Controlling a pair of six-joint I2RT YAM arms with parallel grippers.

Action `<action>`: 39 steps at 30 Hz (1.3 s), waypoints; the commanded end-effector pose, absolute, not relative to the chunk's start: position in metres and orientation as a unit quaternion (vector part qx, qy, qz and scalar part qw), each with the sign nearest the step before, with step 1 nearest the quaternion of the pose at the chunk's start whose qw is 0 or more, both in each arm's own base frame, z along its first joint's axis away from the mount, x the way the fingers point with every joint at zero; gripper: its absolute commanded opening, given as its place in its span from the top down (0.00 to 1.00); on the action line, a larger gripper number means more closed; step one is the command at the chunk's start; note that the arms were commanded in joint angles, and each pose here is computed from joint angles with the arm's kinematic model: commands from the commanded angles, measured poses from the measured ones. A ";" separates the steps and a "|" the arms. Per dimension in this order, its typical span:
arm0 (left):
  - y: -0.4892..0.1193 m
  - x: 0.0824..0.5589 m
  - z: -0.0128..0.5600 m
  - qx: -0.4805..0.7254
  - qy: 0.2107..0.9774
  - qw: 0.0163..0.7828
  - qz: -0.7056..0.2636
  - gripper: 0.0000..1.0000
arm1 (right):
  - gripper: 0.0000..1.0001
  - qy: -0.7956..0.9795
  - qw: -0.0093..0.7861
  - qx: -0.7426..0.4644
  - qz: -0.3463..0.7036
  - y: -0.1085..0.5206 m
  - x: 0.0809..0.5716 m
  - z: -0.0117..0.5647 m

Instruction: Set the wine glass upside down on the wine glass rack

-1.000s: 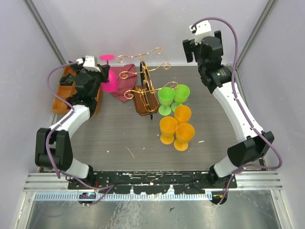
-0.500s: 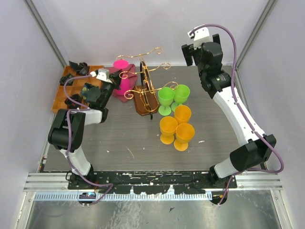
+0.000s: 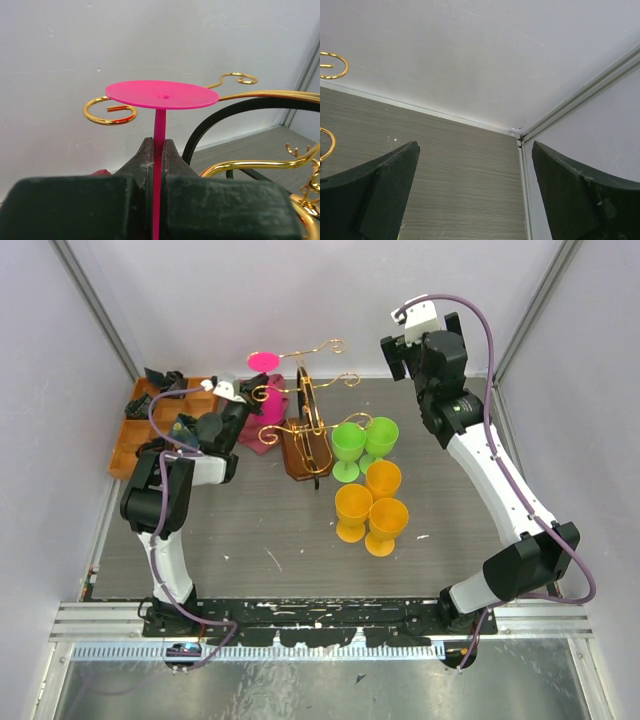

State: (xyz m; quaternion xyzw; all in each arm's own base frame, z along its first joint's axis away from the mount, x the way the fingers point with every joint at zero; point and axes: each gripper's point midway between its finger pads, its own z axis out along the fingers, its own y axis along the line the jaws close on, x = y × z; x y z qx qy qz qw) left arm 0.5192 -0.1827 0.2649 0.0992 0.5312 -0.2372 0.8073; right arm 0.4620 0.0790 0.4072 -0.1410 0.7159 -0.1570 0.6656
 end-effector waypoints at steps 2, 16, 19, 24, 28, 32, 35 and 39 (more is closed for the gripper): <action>-0.186 0.531 0.276 0.091 0.503 0.826 -0.238 1.00 | 0.00 0.683 0.703 -0.117 -0.160 0.071 0.452 0.444; -0.184 0.550 0.277 0.073 0.497 0.829 -0.244 1.00 | 0.00 0.688 0.696 -0.118 -0.166 0.071 0.459 0.437; -0.182 0.547 0.277 0.077 0.499 0.824 -0.259 1.00 | 0.00 0.690 0.695 -0.122 -0.164 0.073 0.460 0.434; -0.174 0.542 0.282 0.086 0.497 0.813 -0.292 1.00 | 0.00 0.690 0.695 -0.124 -0.159 0.075 0.461 0.433; -0.173 0.540 0.289 0.113 0.490 0.805 -0.314 1.00 | 0.00 0.690 0.695 -0.126 -0.156 0.077 0.462 0.431; -0.176 0.543 0.290 0.138 0.485 0.792 -0.344 1.00 | 0.00 0.689 0.697 -0.125 -0.154 0.077 0.462 0.432; -0.181 0.546 0.289 0.148 0.483 0.785 -0.358 1.00 | 0.00 0.687 0.699 -0.123 -0.153 0.077 0.461 0.432; -0.186 0.548 0.288 0.157 0.481 0.779 -0.370 1.00 | 0.00 0.686 0.701 -0.119 -0.154 0.076 0.459 0.433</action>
